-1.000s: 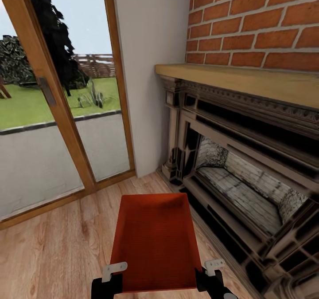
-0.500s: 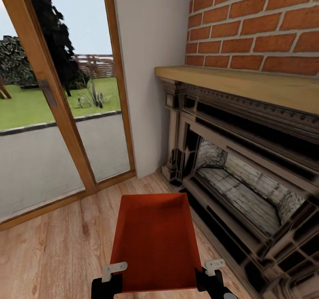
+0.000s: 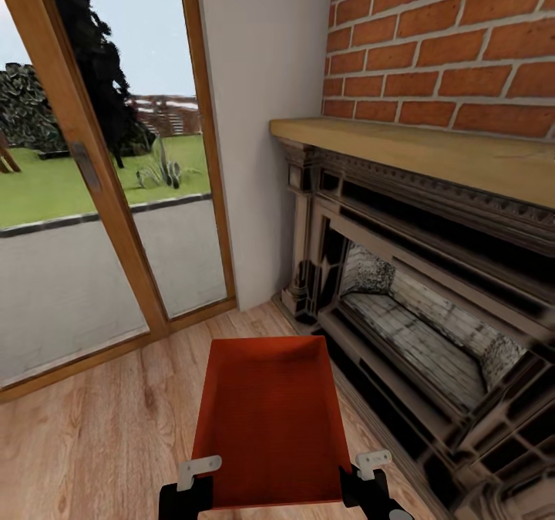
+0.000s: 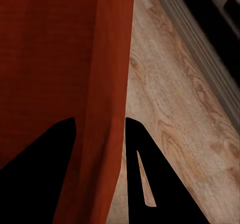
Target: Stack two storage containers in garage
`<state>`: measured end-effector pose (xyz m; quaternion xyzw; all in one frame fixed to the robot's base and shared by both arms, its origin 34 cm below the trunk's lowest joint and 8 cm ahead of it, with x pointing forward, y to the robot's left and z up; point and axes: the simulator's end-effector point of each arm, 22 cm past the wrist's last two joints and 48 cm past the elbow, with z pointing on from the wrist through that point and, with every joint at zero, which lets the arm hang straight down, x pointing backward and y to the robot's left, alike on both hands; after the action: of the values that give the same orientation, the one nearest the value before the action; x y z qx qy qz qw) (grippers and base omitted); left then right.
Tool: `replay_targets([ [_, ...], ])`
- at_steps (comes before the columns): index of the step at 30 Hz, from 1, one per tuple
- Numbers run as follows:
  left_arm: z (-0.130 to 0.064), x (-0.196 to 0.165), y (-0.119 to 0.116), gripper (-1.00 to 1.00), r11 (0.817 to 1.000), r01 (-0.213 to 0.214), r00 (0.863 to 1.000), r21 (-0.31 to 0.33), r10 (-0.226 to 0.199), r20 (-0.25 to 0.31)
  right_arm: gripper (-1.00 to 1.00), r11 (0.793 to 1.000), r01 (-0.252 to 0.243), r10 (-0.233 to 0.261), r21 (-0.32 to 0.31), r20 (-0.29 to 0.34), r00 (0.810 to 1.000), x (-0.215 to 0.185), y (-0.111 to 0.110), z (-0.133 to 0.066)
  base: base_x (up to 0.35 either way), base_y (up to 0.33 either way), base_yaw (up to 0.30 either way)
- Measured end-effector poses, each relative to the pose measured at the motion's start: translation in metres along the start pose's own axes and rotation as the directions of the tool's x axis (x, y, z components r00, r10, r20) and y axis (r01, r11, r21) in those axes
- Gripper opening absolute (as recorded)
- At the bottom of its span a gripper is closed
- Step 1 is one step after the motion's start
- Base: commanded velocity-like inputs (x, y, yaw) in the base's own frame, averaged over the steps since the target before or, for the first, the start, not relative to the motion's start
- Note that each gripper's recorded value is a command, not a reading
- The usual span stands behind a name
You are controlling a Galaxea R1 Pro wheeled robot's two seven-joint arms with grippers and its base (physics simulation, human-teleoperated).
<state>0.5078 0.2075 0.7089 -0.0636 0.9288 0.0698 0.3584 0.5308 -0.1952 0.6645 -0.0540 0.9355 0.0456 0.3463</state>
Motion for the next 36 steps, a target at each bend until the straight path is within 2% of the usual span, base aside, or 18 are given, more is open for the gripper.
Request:
replay_targets([
  [36, -0.032, -0.015, 0.005, -1.00, 1.000, 0.000, 1.000, -0.001, 0.000, 0.000, -1.00, 1.000, 0.000, 0.000, -0.001, 0.001, 1.000, -0.014, 0.004, -0.033, 0.000, 0.000, 0.010],
])
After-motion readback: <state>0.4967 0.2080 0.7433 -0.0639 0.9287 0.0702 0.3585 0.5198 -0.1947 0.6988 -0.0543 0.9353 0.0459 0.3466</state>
